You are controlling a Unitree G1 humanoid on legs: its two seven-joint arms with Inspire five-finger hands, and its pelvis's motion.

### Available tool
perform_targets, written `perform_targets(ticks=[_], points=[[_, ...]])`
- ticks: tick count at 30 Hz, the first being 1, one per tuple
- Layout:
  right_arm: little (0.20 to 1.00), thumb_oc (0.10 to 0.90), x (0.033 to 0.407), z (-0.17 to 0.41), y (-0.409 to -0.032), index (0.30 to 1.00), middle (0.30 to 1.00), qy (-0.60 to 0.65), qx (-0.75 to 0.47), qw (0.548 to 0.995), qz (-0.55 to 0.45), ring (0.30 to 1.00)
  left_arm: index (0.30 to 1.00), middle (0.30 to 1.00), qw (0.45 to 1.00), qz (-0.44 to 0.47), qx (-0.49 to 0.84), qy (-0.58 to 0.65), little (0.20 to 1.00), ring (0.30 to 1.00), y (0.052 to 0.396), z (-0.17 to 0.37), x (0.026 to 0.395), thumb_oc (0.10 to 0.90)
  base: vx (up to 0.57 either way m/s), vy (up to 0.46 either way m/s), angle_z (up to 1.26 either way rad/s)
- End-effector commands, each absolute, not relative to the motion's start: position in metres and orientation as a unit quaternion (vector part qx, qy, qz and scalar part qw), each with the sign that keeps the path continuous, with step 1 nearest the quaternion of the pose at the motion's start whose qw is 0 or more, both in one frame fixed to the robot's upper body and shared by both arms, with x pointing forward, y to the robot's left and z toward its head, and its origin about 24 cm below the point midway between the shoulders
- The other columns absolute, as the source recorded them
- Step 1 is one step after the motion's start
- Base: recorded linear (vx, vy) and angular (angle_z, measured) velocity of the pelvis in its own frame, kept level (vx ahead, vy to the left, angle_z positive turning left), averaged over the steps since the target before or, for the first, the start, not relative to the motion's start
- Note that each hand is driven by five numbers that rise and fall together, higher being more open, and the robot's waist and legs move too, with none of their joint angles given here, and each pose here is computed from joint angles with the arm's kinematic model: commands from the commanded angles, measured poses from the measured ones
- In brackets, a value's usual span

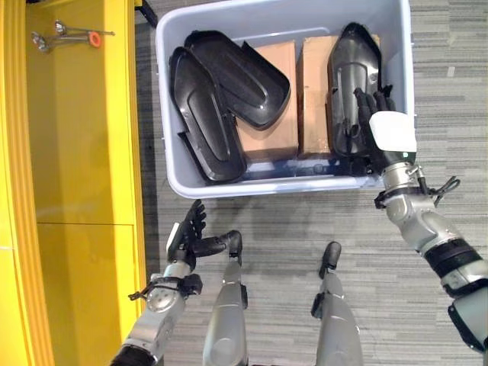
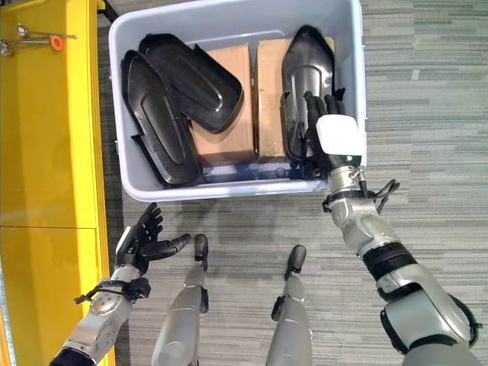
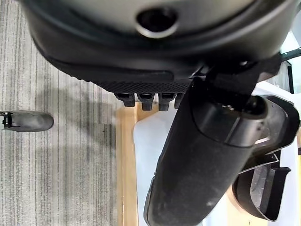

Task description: Move parts from the plastic box to the shelf.

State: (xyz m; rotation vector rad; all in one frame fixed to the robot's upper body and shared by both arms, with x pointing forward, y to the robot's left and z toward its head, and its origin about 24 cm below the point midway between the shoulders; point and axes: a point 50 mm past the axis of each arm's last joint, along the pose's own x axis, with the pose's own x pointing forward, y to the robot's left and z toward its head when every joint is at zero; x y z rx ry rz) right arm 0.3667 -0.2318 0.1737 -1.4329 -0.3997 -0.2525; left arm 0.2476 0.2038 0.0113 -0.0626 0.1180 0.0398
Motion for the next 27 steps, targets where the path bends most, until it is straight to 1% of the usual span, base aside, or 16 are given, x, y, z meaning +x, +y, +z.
perform_targets(ticks=[1,11,13,16,22,27], points=[[1.0,0.9,0.369,0.222,-0.247,1.0,1.0,-0.228,-0.704,0.654,-0.159,1.0,1.0,1.0,0.999,0.022,-0.02,-0.012,1.0,1.0,0.207,0.035,0.251,0.9,0.0,0.0,0.0],[1.0,0.9,0.376,0.234,-0.252,1.0,1.0,-0.216,-0.713,0.643,-0.178,1.0,1.0,1.0,0.999,0.032,-0.033,-0.02,1.0,1.0,0.206,0.038,0.253,0.9,0.0,-0.009,0.01],[1.0,0.9,0.377,0.237,-0.25,1.0,1.0,-0.221,-0.714,0.64,-0.179,1.0,1.0,1.0,0.999,0.033,-0.034,-0.022,1.0,1.0,0.206,0.039,0.254,0.9,0.0,0.0,0.0],[1.0,0.9,0.382,0.238,-0.243,1.0,1.0,-0.224,-0.705,0.648,-0.182,1.0,1.0,1.0,0.998,0.035,-0.039,-0.026,1.0,1.0,0.203,0.04,0.256,0.9,-0.01,-0.007,0.04],[1.0,0.9,0.391,0.222,-0.238,1.0,1.0,-0.196,-0.7,0.664,-0.176,1.0,1.0,1.0,0.998,0.034,-0.047,-0.032,1.0,1.0,0.199,0.042,0.258,0.9,-0.01,-0.004,0.04],[1.0,0.9,0.395,0.203,-0.236,1.0,1.0,-0.167,-0.713,0.663,-0.157,1.0,1.0,1.0,0.998,0.026,-0.049,-0.034,1.0,1.0,0.194,0.043,0.261,0.9,-0.01,0.007,-0.02]])
